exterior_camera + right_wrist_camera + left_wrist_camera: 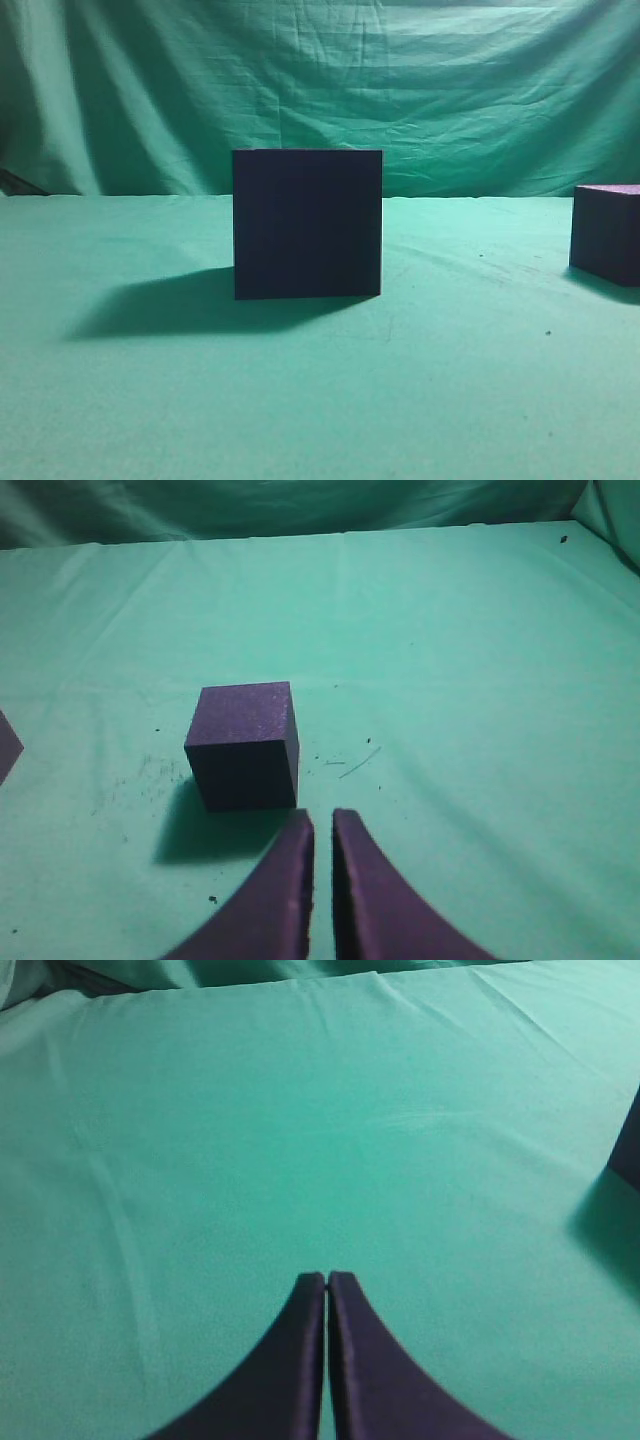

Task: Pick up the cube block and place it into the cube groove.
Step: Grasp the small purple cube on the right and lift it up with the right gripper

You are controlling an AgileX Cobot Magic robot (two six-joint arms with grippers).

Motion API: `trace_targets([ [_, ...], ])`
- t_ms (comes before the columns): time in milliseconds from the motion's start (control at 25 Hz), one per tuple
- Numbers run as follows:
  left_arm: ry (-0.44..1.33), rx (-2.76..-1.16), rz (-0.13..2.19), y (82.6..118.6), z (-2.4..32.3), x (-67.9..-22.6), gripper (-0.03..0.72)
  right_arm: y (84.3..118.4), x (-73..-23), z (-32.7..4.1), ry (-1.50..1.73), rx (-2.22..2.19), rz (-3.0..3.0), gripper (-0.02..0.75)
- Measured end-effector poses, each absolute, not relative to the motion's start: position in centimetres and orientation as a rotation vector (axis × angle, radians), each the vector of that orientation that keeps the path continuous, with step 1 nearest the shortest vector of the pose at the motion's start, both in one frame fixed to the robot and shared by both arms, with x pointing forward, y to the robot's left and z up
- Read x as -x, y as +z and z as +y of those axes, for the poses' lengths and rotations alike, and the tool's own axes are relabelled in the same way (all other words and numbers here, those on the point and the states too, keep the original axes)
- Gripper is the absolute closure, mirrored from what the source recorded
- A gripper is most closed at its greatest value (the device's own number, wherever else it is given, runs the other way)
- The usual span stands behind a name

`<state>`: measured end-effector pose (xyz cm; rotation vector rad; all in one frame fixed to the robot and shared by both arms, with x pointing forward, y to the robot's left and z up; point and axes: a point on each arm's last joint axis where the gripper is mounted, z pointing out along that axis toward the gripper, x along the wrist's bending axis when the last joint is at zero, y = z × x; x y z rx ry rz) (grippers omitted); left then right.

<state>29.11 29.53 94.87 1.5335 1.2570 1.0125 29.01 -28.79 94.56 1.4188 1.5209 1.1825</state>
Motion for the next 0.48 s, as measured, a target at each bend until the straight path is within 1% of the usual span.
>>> trace_targets([
  [480, 1.013, -1.533, 1.257, 94.87, 29.53, -29.11, 0.688, 94.56, -29.01, -28.79, 1.182, -1.419, 1.521, 0.688],
])
